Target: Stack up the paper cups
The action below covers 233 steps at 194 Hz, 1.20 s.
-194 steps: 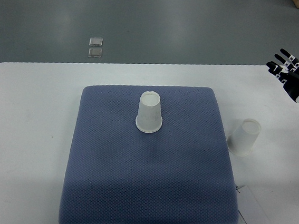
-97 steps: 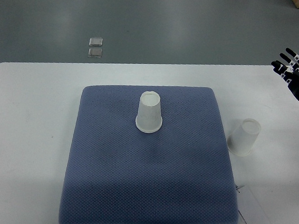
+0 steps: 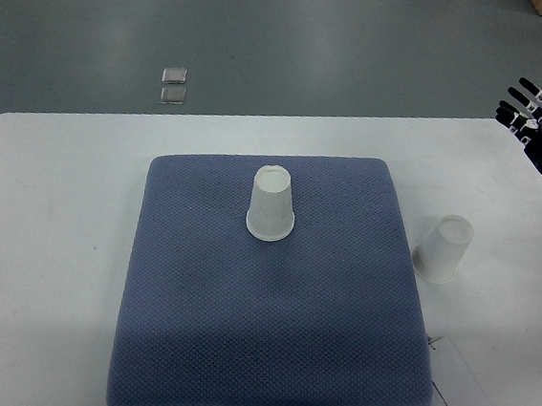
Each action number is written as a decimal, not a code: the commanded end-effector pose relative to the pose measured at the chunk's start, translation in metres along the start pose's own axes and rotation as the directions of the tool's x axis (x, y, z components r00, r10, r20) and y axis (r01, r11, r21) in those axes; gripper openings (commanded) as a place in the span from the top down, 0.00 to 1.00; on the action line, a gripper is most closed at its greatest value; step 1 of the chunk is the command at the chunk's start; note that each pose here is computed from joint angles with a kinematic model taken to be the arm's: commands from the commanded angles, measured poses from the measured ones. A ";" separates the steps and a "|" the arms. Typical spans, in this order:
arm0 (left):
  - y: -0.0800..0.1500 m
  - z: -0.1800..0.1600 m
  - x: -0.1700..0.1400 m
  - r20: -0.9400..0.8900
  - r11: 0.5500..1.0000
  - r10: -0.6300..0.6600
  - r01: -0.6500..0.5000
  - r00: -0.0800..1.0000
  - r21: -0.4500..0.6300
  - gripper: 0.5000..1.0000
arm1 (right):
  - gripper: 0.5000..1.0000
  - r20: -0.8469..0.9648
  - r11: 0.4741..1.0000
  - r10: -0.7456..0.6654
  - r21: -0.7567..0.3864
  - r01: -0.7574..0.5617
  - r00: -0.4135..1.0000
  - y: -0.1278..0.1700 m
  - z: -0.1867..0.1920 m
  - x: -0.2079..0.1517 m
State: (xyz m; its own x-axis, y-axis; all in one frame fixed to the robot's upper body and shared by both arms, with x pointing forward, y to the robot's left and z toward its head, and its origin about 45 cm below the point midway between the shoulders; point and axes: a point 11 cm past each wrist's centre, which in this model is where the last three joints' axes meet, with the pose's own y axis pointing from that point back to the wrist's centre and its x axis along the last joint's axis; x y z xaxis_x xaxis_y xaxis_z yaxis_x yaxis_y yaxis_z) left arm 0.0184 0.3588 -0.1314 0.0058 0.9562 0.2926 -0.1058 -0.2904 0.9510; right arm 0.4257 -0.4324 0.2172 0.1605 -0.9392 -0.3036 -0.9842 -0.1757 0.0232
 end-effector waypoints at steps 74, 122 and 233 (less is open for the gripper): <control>0.000 0.000 0.000 -0.001 1.000 0.000 0.000 1.000 0.000 0.00 | 0.13 -0.444 0.922 -0.385 -0.155 0.354 0.809 0.016 -0.069 -0.041; 0.000 0.000 0.000 -0.001 1.000 0.000 0.000 1.000 0.000 0.00 | 0.12 -0.586 0.919 -0.383 -0.159 0.362 0.714 0.020 -0.128 -0.040; 0.000 0.000 0.000 0.000 1.000 0.000 0.000 1.000 0.000 0.00 | 0.15 -0.625 0.937 -0.306 -0.065 0.343 0.718 0.027 -0.180 -0.035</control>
State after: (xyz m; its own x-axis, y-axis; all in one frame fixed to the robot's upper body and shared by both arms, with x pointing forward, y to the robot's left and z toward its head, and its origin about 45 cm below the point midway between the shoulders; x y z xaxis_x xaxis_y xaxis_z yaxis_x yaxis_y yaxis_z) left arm 0.0184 0.3588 -0.1314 0.0061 0.9562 0.2926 -0.1059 -0.2904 0.9510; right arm 0.4071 -0.4557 0.3923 0.4700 -0.8065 0.3587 -0.8601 -0.5097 -0.0188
